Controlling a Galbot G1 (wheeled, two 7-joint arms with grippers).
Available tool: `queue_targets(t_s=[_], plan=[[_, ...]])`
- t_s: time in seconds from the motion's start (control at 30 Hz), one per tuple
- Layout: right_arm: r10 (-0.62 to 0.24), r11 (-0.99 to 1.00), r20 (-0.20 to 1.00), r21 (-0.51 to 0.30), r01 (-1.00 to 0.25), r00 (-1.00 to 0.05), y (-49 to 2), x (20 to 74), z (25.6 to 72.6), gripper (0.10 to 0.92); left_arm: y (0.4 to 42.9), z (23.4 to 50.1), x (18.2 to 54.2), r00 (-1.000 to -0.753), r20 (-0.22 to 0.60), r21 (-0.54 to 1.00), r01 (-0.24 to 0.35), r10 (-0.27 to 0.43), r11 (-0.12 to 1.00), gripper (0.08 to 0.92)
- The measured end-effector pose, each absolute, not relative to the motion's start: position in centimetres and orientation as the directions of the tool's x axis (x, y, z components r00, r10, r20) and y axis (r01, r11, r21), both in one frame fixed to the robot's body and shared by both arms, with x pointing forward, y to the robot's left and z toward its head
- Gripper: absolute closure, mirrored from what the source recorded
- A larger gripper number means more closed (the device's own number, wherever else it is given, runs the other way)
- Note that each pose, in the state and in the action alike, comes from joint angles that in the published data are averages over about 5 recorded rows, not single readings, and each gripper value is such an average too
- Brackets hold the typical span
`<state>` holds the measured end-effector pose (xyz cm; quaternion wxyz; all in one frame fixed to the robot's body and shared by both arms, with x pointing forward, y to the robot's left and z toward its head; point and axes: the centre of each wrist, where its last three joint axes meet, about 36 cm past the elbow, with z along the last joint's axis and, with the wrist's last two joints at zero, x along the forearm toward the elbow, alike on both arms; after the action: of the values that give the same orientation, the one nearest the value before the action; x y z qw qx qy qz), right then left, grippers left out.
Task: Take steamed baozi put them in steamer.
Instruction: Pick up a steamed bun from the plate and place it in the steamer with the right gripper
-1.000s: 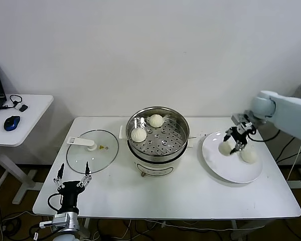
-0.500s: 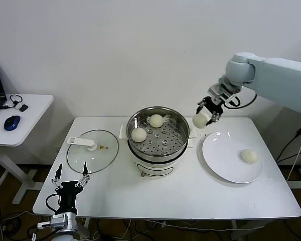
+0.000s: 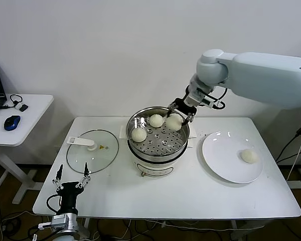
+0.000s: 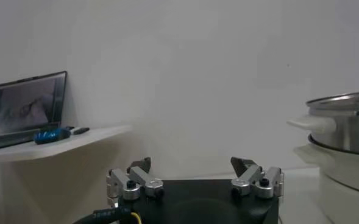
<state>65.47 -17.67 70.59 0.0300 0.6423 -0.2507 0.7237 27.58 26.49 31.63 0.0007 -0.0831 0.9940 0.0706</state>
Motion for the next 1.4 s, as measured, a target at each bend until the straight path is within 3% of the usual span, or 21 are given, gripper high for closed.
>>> queue_targets(t_s=[0.53, 1.4], plan=[[-0.285, -0.938, 0.953, -0.299, -0.177, -0.1, -13.1, 66.0, 65.9, 0.366, 27.1, 31.7, 27.5, -0.983, -0.013, 0.14, -0.185, -0.185, 0.973, 0.177], [-0.232, -0.962, 0.972, -0.233, -0.143, -0.026, -10.4, 66.6, 60.6, 0.331, 27.8, 31.6, 27.6, -0.979, -0.014, 0.134, -0.205, -0.205, 0.969, 0.177]])
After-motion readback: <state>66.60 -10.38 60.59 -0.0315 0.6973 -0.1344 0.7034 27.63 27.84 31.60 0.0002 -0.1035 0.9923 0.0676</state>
